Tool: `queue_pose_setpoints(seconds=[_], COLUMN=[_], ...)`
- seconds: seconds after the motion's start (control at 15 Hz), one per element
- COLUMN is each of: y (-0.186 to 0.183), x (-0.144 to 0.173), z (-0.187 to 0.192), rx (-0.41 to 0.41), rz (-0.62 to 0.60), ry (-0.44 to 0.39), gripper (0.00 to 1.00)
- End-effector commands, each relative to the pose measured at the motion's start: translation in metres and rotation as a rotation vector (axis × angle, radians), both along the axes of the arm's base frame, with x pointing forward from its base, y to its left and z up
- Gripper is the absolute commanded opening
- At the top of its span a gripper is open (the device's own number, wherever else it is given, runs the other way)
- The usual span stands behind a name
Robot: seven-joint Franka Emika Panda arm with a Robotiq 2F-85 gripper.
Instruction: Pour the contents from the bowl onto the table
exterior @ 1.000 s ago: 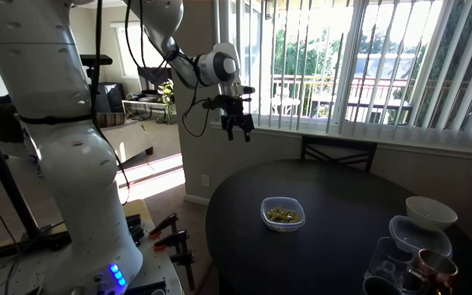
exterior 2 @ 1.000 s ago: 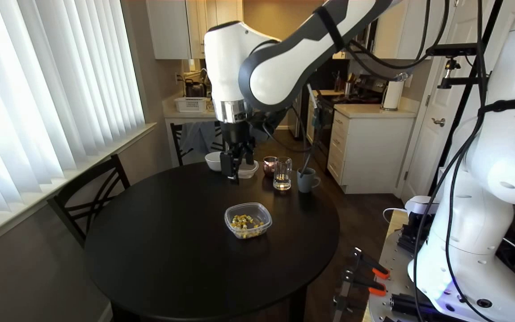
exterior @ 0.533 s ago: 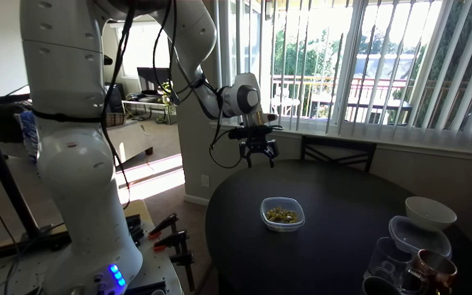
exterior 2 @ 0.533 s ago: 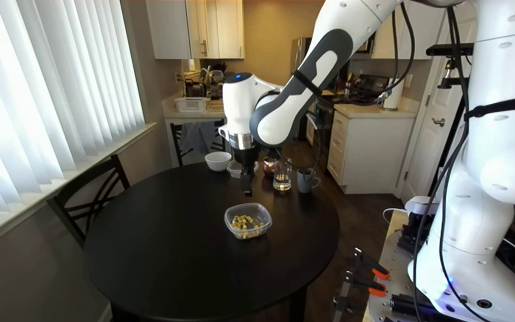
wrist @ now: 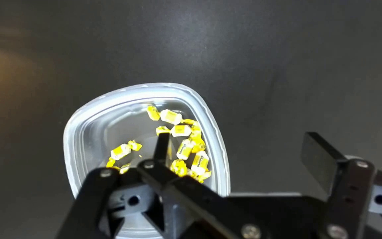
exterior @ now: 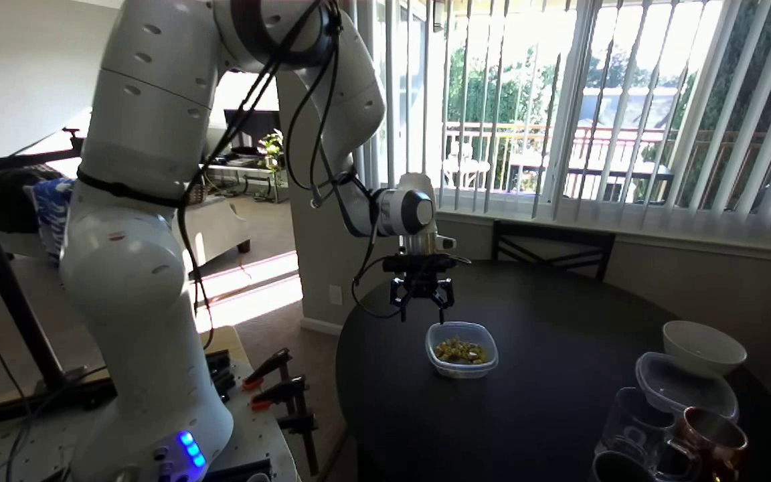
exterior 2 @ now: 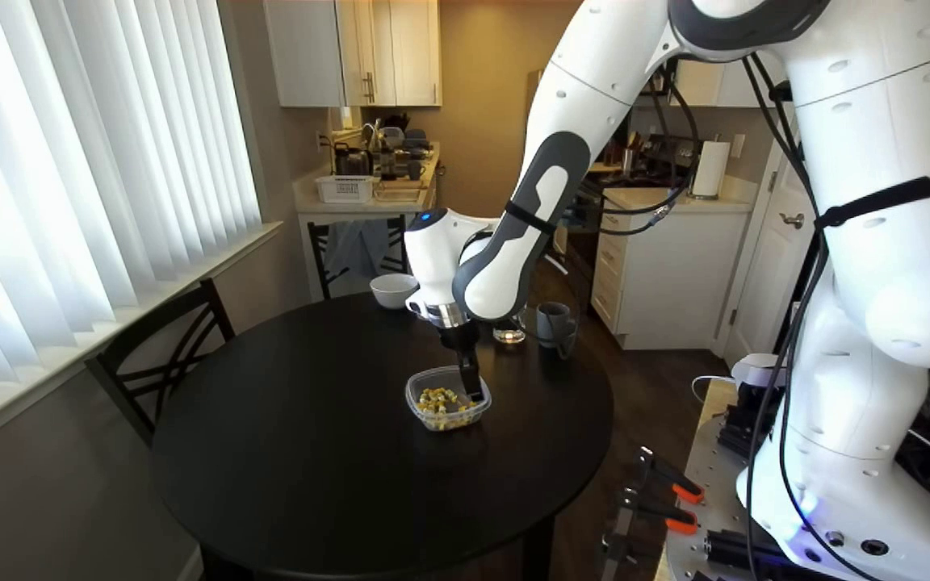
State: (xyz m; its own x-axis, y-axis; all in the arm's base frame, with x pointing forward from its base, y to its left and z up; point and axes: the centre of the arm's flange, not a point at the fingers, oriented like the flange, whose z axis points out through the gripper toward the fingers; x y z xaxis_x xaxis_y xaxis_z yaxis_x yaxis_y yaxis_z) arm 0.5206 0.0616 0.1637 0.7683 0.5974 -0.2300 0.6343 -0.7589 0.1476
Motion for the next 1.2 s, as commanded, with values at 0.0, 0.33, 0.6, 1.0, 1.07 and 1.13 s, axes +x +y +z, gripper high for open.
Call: queue_pose_setpoints(seconds=[0.0,0.33,0.6,1.0,1.07,1.13], y=[-0.005,-0.012,-0.009,-0.008,-0.008,-0.008], x=[0.02,0.028,0.031,0.03,0.03,0.03], z=[-0.017,-0.035,-0.041,-0.042,-0.042,-0.042], rx=[-0.051,-0.147,-0.185,-0.166,-0.166,-0.166], rz=[0.064,0.117,0.126,0.11,0.11,0.11], ry=[0.044,0.3,0.299,0.305,0.305,0.305], gripper=[1.0,1.0,1.0,1.0,1.0,1.0])
